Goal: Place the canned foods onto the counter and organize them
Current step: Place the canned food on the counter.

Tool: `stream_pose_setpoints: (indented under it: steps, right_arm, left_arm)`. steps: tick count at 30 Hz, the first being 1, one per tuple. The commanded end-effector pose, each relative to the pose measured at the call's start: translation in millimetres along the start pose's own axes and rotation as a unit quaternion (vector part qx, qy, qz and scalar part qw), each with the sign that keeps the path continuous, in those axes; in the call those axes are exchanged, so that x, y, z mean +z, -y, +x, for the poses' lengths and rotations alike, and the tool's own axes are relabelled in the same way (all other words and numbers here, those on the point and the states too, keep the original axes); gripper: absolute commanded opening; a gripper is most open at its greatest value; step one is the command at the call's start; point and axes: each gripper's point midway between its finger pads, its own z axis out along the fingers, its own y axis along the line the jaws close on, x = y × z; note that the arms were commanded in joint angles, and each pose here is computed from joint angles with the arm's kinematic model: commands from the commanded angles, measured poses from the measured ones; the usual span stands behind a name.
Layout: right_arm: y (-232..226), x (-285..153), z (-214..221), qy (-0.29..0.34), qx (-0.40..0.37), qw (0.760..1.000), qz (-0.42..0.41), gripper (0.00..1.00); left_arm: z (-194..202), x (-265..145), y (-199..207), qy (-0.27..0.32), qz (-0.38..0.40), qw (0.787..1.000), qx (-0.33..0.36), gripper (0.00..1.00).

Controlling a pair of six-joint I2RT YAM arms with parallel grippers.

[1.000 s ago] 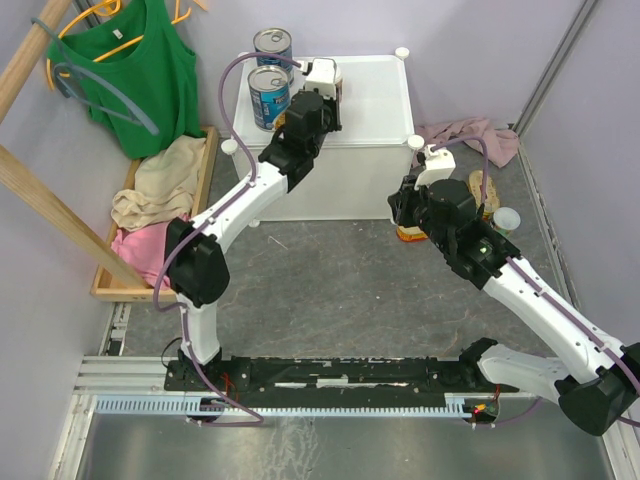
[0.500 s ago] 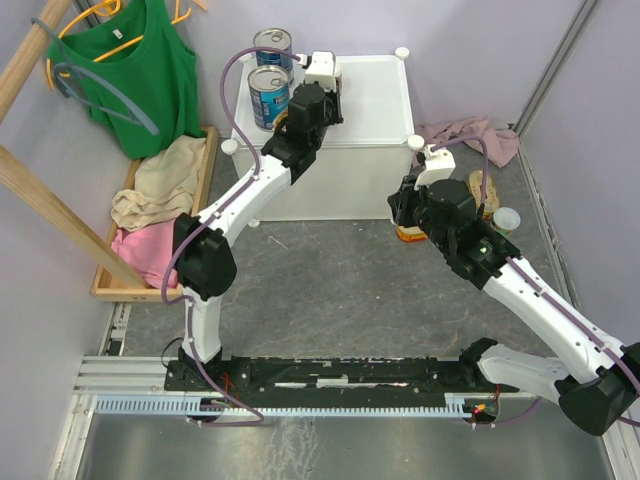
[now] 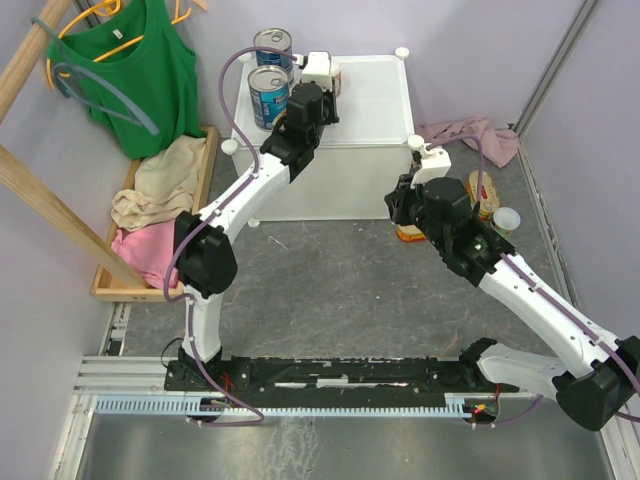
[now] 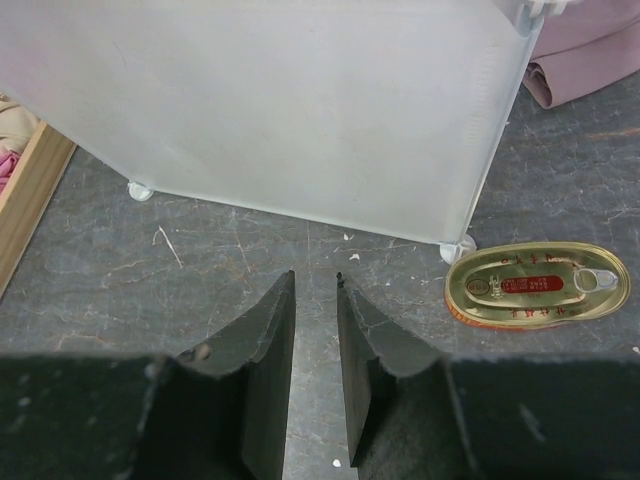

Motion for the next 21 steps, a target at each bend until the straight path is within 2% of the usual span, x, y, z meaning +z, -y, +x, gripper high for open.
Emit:
stream_pose_setpoints:
  steps: [1, 21]
  right_arm:
    - [-12.2, -4.0, -34.6, 0.047, 0.006, 0.999, -0.018, 0.31]
    - [-15.5, 3.4, -35.8, 0.048, 0.002, 0.999, -0.017, 0.31]
  left_arm:
    - [-24.5, 5.7, -6.6, 0.031, -0.006, 0.999, -0.018, 0.35]
    - [-34.2, 22.5, -5.7, 0.057, 0.023, 0.998, -0.018, 0.36]
